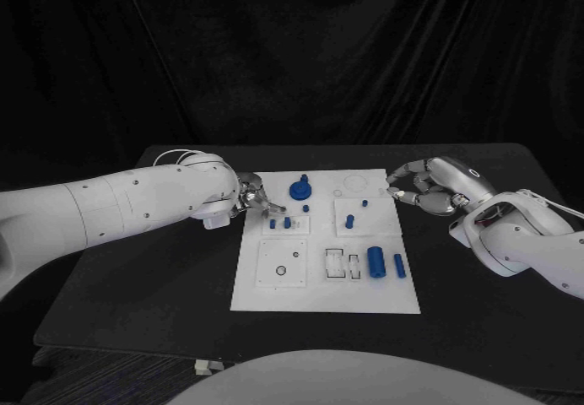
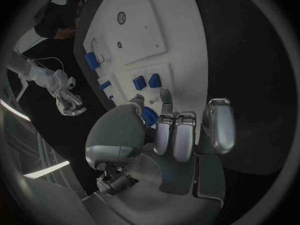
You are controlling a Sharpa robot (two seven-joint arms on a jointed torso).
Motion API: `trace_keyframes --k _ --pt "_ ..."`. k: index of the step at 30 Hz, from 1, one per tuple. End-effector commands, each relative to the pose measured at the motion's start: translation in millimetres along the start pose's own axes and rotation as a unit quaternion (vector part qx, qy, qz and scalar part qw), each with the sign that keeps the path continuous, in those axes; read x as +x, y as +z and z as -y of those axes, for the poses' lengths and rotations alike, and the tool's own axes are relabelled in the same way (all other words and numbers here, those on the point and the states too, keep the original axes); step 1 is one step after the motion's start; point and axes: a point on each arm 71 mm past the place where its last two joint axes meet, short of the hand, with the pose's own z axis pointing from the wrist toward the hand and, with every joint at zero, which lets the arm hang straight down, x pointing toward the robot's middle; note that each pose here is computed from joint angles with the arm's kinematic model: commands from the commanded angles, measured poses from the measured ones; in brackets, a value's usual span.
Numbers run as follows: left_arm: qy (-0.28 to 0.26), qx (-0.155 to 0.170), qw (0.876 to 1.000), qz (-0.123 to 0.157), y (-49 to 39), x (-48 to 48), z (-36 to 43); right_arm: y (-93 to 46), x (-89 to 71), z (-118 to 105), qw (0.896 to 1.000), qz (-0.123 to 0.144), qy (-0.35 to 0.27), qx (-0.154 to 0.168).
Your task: Assemble the parts on the task board
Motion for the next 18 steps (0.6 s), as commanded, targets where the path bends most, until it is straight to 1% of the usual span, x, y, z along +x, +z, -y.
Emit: trace_keyframes --k 1,3,5,7,8,9,11,13,14,16,18 --pt "-0.02 0.044 0.998 0.047 -2.4 -5.6 4.1 -1.2 0.5 2 1.0 -0.001 0.0 0.009" --pt "-0.028 0.065 0.995 0.074 -4.8 -9.6 4.7 -1.5 0.3 2 1.0 -0.001 0.0 0.009" --pt "-0.032 0.107 0.986 0.123 -10.4 -17.6 6.9 -1.9 -0.1 2 1.0 0.0 -0.001 0.01" --pt "-0.028 0.143 0.977 0.158 -15.4 -23.6 9.7 -2.1 -0.3 2 1.0 0.001 -0.001 0.011" --pt "-0.024 0.172 0.968 0.181 -19.5 -27.9 12.5 -2.2 -0.4 3 1.0 0.001 -0.001 0.011" --pt "-0.02 0.195 0.96 0.197 -22.7 -31.1 15.1 -2.3 -0.5 3 1.0 0.001 -0.001 0.011" --pt "-0.003 0.257 0.94 0.223 -30.4 -36.7 22.7 -2.4 -0.6 3 1.0 0.001 -0.001 0.012" --pt "0.009 0.287 0.931 0.227 -33.2 -37.9 27.3 -2.2 -0.5 3 1.0 0.001 -0.001 0.012" --pt "0.022 0.306 0.925 0.226 -34.6 -37.8 31.2 -2.1 -0.4 3 1.0 0.001 -0.001 0.011" --pt "0.058 0.327 0.918 0.218 -34.8 -35.8 37.9 -1.8 -0.1 2 1.0 0.001 -0.001 0.01" --pt "0.102 0.339 0.912 0.208 -33.1 -32.9 44.7 -1.7 0.0 1 1.0 0.001 0.0 0.009"
